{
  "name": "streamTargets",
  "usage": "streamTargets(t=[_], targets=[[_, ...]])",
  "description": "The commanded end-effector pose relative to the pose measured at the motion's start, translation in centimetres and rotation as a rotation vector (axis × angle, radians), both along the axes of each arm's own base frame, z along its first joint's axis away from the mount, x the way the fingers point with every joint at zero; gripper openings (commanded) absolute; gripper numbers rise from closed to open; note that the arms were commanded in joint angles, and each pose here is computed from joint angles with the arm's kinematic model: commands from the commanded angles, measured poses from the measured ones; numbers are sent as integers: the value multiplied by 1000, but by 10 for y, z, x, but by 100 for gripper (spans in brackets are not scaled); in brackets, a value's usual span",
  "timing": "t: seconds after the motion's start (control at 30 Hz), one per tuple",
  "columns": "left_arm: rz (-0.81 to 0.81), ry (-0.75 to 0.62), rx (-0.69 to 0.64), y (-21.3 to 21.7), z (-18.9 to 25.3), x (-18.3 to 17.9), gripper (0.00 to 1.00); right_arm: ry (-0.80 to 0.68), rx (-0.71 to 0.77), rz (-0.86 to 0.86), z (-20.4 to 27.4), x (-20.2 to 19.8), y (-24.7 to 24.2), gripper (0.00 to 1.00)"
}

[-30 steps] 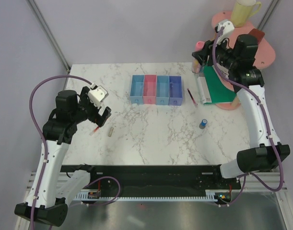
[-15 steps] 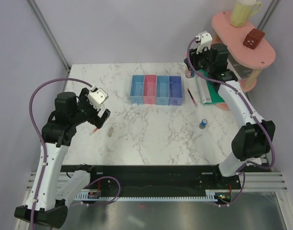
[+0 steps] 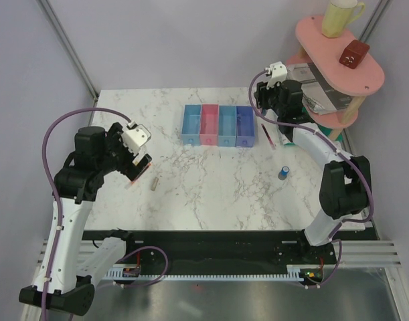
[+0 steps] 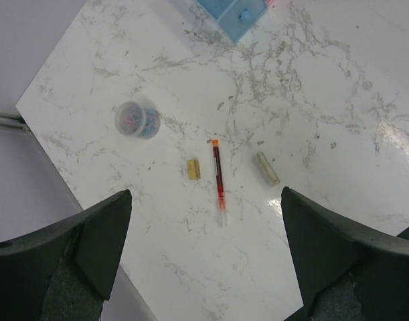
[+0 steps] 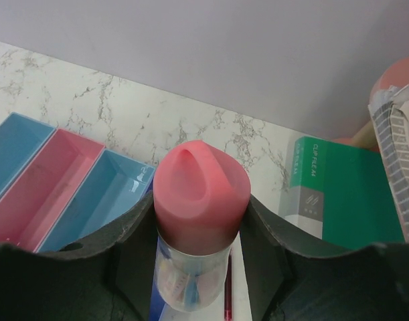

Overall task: Sort the stationery into containers
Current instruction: Place the stationery in the storage box.

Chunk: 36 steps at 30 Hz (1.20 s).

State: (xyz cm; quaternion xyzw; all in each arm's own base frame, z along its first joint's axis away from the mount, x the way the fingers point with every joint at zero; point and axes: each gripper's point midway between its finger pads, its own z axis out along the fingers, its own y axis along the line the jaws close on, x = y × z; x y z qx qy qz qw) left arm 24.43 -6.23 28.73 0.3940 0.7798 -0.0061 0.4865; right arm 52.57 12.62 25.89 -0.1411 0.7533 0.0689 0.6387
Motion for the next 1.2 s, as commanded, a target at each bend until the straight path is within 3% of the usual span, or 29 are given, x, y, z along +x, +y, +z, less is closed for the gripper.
streamTargets(t=[0.0, 0.23, 0.53, 1.17], targets=[[10, -11, 158, 21, 7, -2, 100, -128, 34, 10, 14, 13, 7, 0], [-5, 24, 141, 17, 19, -2, 100, -100, 39, 54, -23, 36, 23, 0], [-61, 41, 177, 16, 24, -7, 100, -129, 53, 68, -33, 60, 51, 0], [-94, 66, 137, 6, 14, -9, 100, -144, 56, 13, -66, 86, 54, 0]])
